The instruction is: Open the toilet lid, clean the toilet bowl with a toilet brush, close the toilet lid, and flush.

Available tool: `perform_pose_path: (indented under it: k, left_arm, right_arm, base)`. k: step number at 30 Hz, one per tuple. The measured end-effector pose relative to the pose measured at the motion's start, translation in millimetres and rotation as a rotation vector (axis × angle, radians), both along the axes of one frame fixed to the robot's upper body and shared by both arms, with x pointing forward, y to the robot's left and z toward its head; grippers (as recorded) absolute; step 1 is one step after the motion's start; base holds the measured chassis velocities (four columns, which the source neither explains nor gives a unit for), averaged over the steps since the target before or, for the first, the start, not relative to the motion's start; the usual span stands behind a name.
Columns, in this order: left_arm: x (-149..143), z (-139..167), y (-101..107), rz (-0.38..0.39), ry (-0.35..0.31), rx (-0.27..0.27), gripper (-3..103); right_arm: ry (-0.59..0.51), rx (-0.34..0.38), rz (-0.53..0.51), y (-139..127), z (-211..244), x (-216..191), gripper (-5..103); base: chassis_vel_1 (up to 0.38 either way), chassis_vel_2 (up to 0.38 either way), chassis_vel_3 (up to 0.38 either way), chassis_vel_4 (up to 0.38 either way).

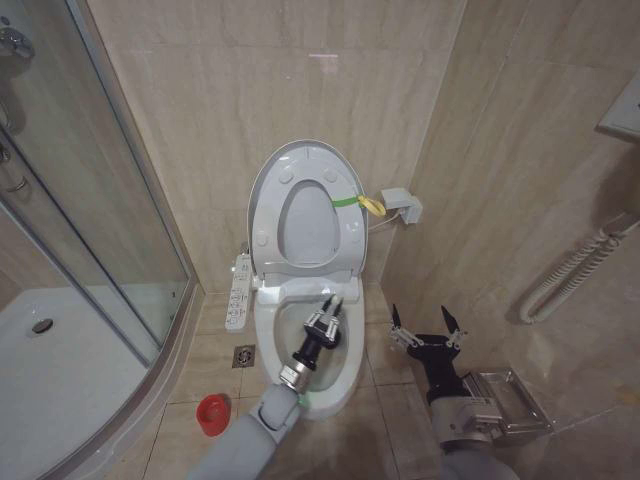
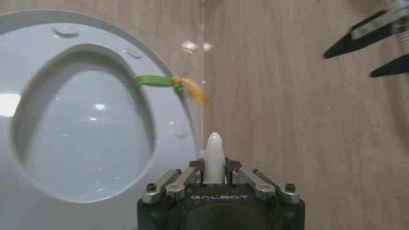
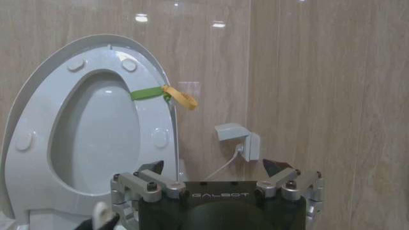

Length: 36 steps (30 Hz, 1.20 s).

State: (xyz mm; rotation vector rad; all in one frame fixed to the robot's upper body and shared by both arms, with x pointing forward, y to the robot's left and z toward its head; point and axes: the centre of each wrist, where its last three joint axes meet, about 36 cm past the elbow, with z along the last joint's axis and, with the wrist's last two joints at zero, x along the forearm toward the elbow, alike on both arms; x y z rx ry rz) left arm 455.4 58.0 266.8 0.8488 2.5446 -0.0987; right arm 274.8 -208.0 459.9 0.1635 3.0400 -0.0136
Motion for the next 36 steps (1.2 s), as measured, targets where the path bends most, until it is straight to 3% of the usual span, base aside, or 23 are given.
perform_pose_path:
  k: [3,9,13,16,20,24,26,36]
  left_arm:
    - [-5,-4,-18,-0.018,0.005,-0.009,22]
    - [-5,-17,-22,-0.016,0.022,0.003,22]
    - [-1,-30,-11,0.0,0.037,0.032,22]
    - [10,-38,13,0.036,0.042,0.071,22]
    - [23,-29,32,0.064,0.011,0.08,22]
    - [28,-16,36,0.068,-0.021,0.066,22]
    - [18,3,27,0.042,-0.046,0.035,22]
    - [0,-12,4,0.013,-0.008,0.018,22]
  right_arm:
    - [0.0,0.0,0.0,0,0,0,100]
    - [0.0,0.0,0.0,0,0,0,100]
    - [0.0,0.0,0.0,0,0,0,100]
    - [0.0,0.0,0.0,0,0,0,100]
    - [0.0,0.0,0.0,0,0,0,100]
    - [0.0,0.0,0.0,0,0,0,100]
    - [0.0,0.0,0.0,0,0,0,100]
    - [0.0,0.0,0.0,0,0,0,100]
  base:
    - [0.0,0.0,0.0,0.0]
    - [0.0,0.0,0.0,0.0]
    - [0.0,0.0,0.0,0.0]
    - [0.0,0.0,0.0,0.0]
    - [0.0,0.0,0.0,0.0]
    - [0.0,0.0,0.0,0.0]
    - [0.0,0.0,0.0,0.0]
    - [0.0,0.0,0.0,0.0]
